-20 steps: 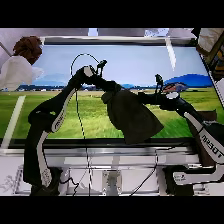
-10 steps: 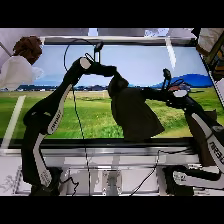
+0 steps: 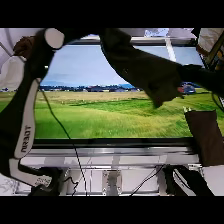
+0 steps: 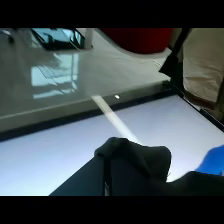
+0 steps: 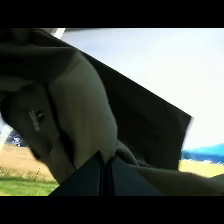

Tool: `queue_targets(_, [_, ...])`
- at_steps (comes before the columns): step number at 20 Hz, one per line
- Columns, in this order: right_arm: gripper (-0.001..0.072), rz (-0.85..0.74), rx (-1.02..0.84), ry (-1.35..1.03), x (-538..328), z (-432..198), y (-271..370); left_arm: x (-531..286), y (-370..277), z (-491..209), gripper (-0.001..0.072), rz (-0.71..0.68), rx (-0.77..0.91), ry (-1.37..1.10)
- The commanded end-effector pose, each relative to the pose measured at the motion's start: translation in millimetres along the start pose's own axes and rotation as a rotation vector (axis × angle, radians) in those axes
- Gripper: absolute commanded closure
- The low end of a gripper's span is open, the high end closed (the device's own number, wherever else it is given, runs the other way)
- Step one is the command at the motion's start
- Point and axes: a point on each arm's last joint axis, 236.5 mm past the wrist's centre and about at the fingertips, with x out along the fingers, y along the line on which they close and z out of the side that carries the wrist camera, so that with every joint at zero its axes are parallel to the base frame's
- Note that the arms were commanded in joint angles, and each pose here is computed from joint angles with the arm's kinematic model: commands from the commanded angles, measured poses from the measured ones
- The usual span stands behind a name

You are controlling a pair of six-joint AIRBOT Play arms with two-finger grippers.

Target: Fold the shirts.

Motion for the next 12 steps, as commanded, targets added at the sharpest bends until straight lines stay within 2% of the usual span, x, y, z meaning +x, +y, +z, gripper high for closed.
queue_targets(1, [0.0689, -0.015, -0.09, 0.034, -60.3, 12.1, 25.7, -72.0, 47.7, 38.0, 0.0696, 0.272, 0.186, 0.036])
queue_targets(4, [0.0688, -0.004, -0.061, 0.196, -55.8, -25.3, 22.5, -137.6, 140.2, -30.5, 0.0696, 0.684, 0.222, 0.41])
queue_targets(5, [0.0689, 0.0, -0.05, 0.224, -51.1, -33.1, 20.3, -153.3, 156.0, -54.6, 0.0696, 0.748, 0.216, 0.518])
queue_targets(8, [0.0688, 0.077, 0.043, 0.312, -24.2, -64.7, 23.4, -161.7, 173.9, -121.2, 0.0695, 0.757, 0.155, 0.713])
queue_targets(12, [0.0688, 0.331, 0.189, 0.486, 7.9, -129.3, 69.5, -131.8, 186.8, -197.1, 0.0696, 0.69, 0.128, 0.759])
